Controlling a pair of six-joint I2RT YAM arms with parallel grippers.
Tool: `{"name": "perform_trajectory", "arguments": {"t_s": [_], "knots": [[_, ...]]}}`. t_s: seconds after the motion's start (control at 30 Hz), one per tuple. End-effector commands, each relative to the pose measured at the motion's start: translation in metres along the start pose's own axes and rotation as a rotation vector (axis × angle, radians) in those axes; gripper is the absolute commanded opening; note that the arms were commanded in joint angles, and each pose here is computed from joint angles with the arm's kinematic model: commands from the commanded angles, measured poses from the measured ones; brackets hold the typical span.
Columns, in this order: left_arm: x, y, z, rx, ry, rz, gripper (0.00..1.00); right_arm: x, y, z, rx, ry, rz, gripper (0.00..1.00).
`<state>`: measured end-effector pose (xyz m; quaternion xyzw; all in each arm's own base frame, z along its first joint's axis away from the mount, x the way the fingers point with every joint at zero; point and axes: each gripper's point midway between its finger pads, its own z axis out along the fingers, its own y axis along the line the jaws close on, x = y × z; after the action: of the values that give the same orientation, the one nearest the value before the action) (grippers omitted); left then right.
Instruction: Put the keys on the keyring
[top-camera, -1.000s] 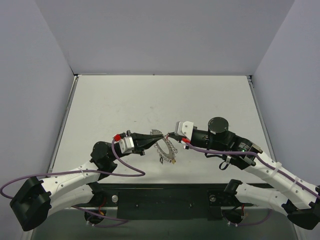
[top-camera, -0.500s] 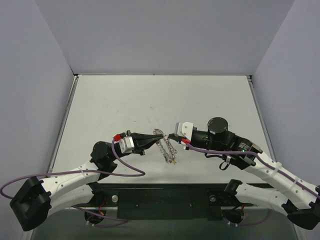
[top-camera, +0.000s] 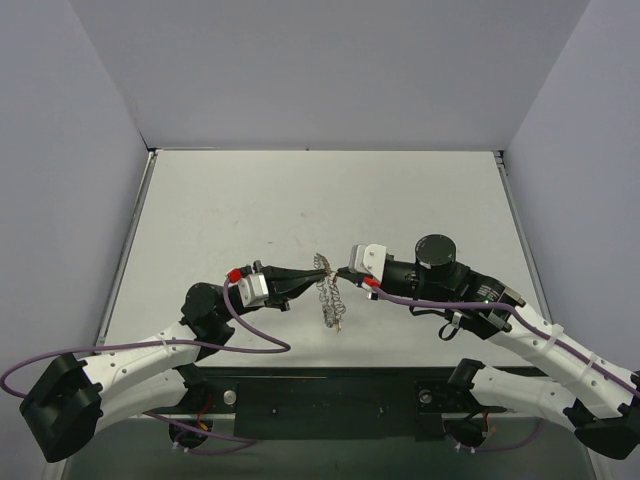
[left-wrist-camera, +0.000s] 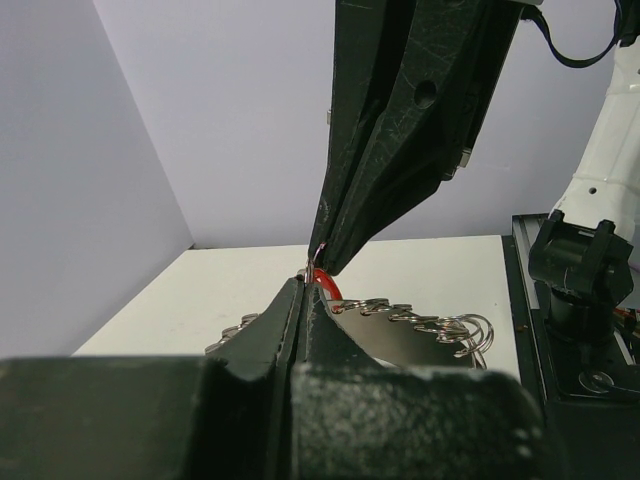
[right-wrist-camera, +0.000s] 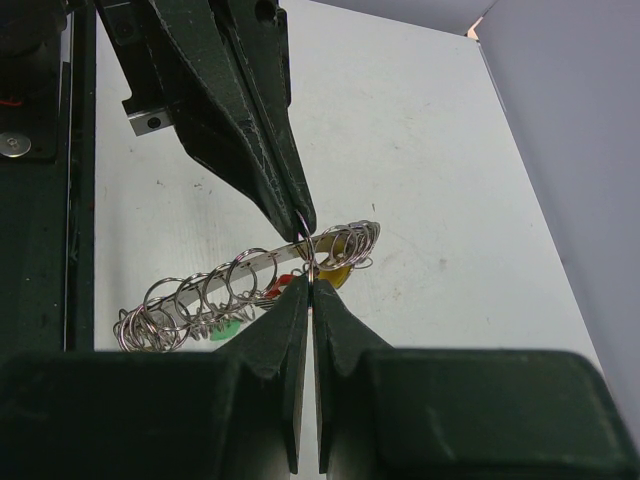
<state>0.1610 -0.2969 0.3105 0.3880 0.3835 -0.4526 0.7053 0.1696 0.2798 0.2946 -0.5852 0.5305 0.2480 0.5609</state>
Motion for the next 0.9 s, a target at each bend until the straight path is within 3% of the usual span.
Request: {"name": "perform_trajectory", "arguments": {"t_s": [0.0,0.87], "knots": [[-0.0291,0.0014,0.0066,0.018,-0.086,0.058,0.00,-0.0187,-0.0045,-0.0006,0.006,-0.062,-0.018,0.00],[-0.0265,-0.0083,0.0075,0.082,-0.072,0.083,0.00,-0.0233,-0.0020,0.0027,0.002,-0.087,0.069,0.00]]}}
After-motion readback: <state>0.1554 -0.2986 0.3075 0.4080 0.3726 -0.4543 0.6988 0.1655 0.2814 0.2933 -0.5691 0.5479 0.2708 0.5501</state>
